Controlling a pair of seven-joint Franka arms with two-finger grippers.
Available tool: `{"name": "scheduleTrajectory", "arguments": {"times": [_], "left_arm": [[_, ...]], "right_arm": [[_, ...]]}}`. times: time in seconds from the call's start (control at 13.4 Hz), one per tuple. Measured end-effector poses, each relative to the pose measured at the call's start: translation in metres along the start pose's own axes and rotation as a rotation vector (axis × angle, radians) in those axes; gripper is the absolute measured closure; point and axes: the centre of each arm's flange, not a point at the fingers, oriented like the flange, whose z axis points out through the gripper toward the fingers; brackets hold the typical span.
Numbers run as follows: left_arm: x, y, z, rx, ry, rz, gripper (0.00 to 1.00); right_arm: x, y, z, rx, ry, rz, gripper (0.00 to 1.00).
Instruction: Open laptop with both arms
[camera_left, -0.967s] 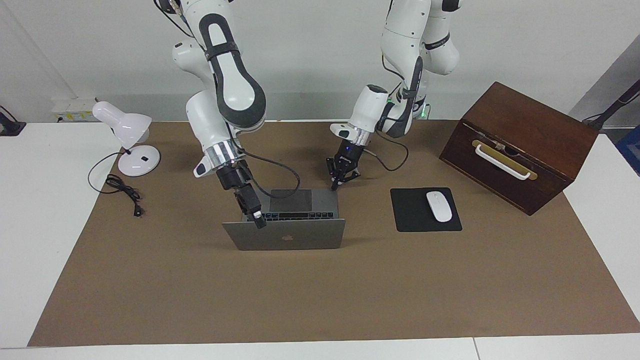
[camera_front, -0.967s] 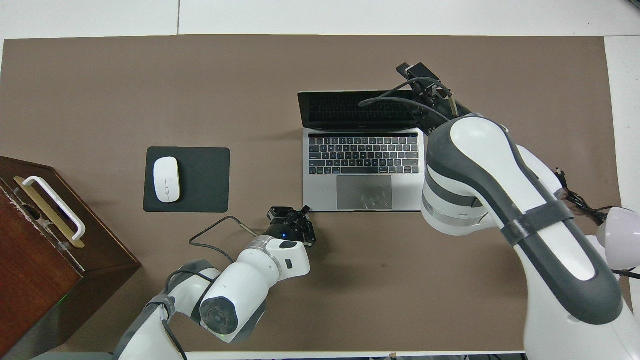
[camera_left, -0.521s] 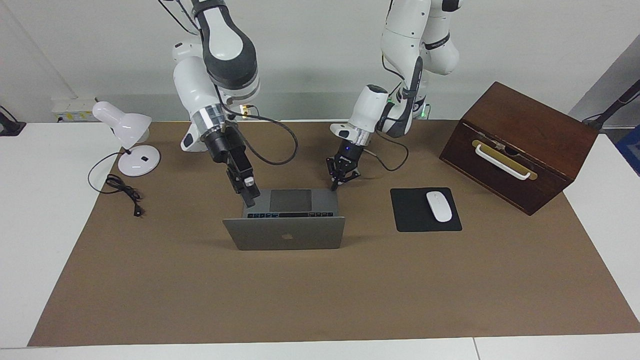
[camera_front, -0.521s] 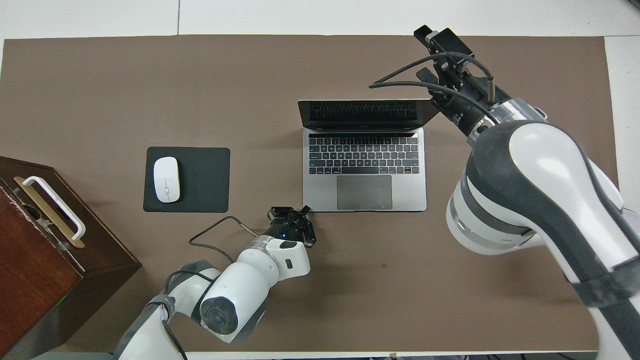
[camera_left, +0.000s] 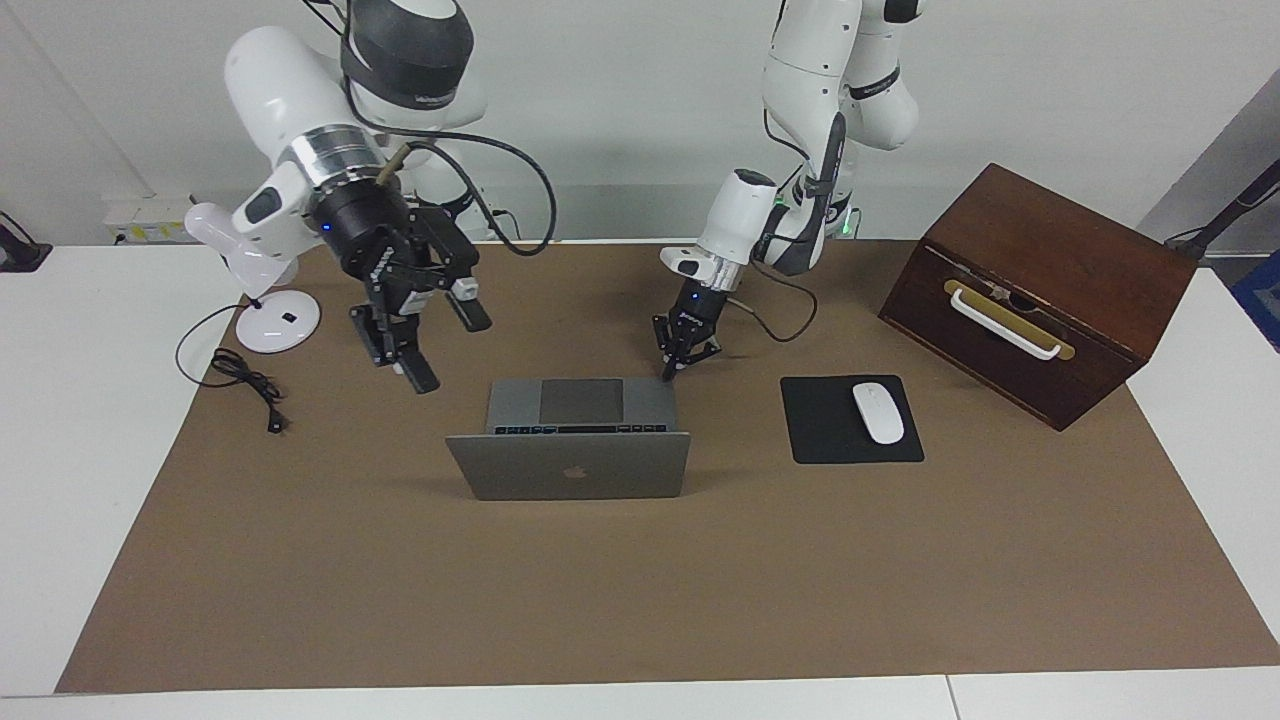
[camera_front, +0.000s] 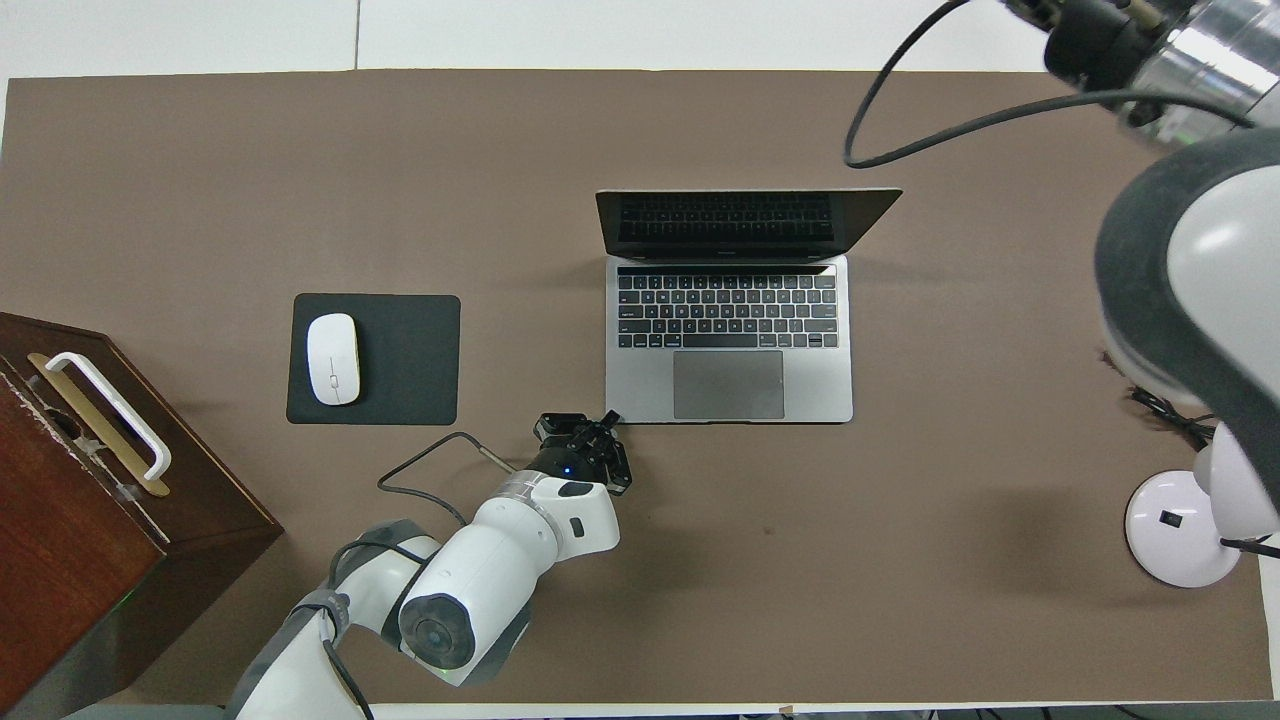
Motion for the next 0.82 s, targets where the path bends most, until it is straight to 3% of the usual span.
{"name": "scheduleTrajectory", "arguments": {"times": [0.3, 0.6, 0.82], "left_arm": [[0.009, -0.016, -0.015, 0.017, 0.005, -0.028, 0.99], [0.042, -0.034, -0.064, 0.005, -0.094, -0.071, 0.99], [0.057, -0.050, -0.110, -0.014, -0.213, -0.106, 0.99]], "right_arm": [[0.050, 0.047, -0.012, -0.148, -0.203, -0.195, 0.00], [0.063, 0.084, -0.042, -0.290, -0.438, -0.259, 0.00], [0.056, 0.087, -0.074, -0.443, -0.607, -0.212, 0.00]]}}
